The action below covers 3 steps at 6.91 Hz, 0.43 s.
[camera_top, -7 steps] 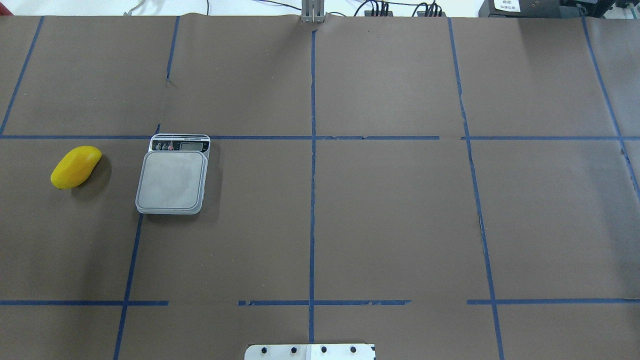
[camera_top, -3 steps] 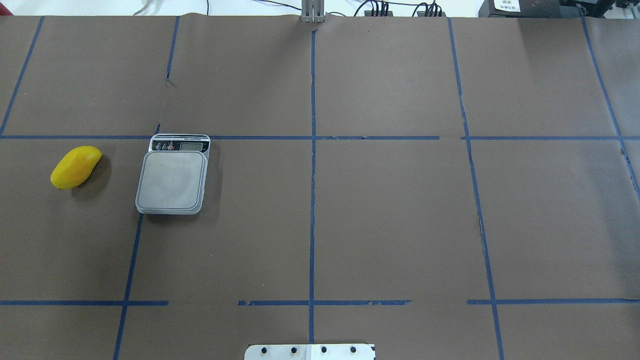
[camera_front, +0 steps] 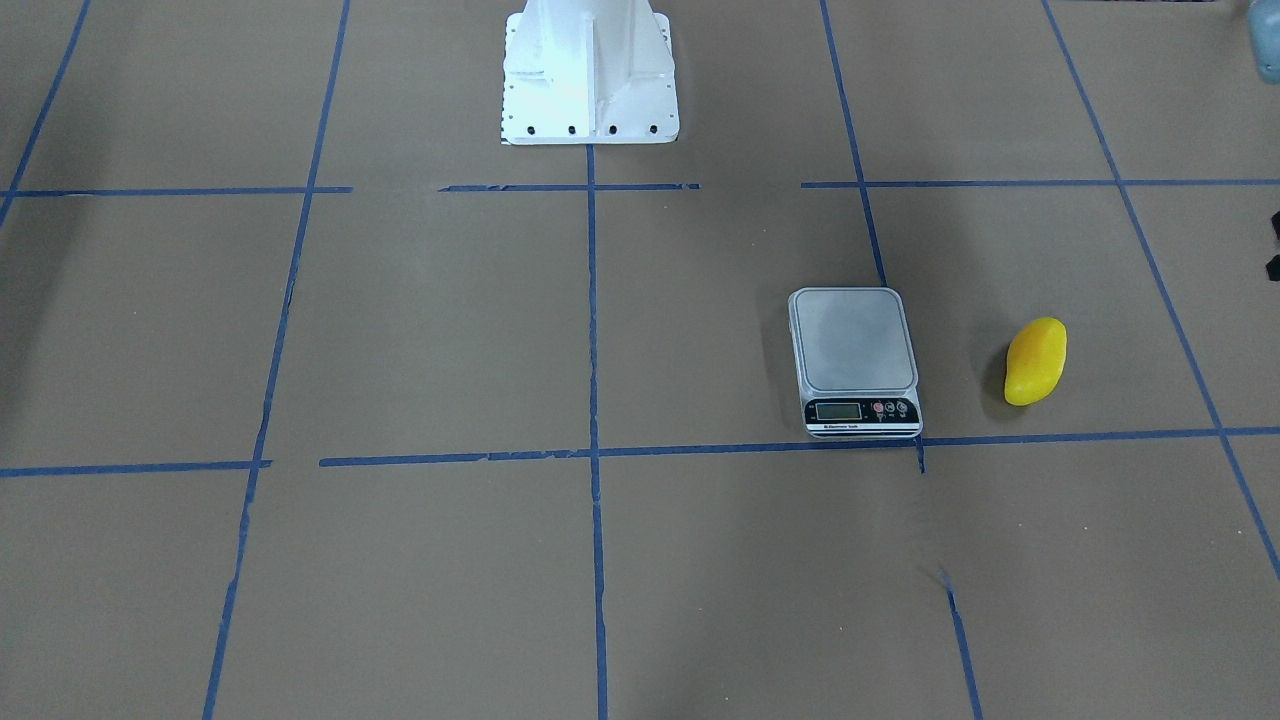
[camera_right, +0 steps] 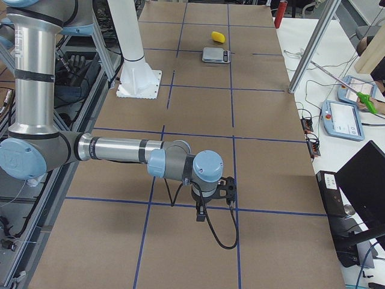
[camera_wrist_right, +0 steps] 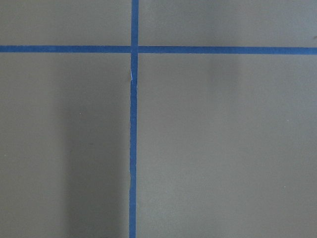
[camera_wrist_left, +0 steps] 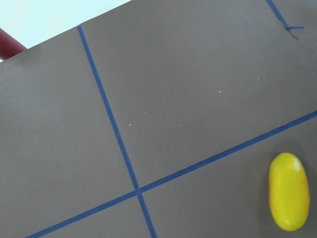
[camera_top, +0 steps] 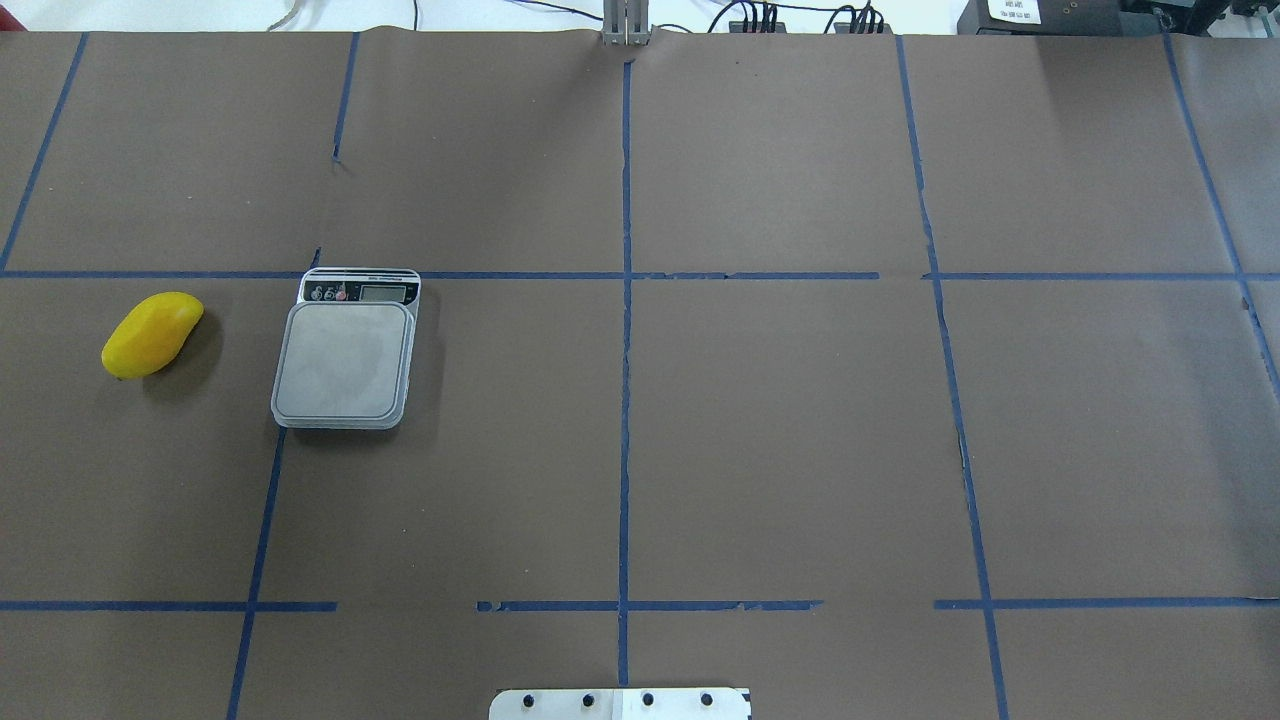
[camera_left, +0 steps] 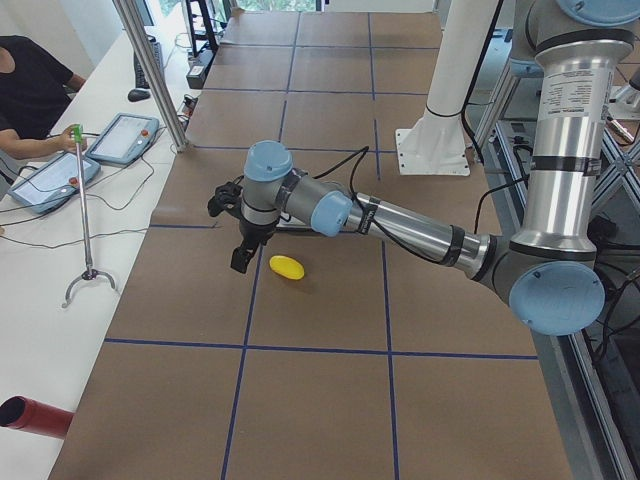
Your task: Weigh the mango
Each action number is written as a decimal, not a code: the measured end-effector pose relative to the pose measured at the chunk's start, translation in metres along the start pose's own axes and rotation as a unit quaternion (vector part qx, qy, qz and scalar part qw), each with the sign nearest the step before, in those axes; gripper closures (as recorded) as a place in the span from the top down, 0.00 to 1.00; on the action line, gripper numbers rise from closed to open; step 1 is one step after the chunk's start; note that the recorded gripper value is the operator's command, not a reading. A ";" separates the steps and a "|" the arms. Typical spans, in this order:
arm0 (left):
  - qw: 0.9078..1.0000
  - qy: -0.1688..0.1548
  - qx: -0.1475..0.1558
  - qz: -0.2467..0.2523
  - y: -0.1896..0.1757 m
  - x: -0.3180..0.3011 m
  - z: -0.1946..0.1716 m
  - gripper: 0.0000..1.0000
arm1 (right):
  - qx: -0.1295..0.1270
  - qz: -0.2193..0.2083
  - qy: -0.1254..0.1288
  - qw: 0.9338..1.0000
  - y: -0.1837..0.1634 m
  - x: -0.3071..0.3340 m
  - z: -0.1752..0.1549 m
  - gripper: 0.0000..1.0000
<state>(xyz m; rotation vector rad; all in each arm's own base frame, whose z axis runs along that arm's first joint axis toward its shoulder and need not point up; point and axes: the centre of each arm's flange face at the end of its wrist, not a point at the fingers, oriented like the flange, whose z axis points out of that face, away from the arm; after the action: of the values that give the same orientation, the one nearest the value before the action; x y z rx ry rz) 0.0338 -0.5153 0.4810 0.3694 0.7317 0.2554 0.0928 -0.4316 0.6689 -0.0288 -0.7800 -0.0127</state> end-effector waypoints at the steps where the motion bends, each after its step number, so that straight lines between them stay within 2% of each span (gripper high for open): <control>1: 0.999 0.015 -0.018 -0.023 -0.001 0.031 0.031 1.00 | 0.000 0.000 0.000 1.000 0.000 0.000 0.000 1.00; 3: 0.996 0.044 -0.026 -0.068 0.008 0.075 0.104 1.00 | 0.000 0.001 0.000 1.000 0.000 0.000 0.000 1.00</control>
<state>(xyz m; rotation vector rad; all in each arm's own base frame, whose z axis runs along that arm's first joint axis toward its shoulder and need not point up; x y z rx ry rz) 0.1590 -0.5064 0.5105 0.2592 0.8309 0.1616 0.0928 -0.4315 0.6691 -0.0296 -0.7801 -0.0119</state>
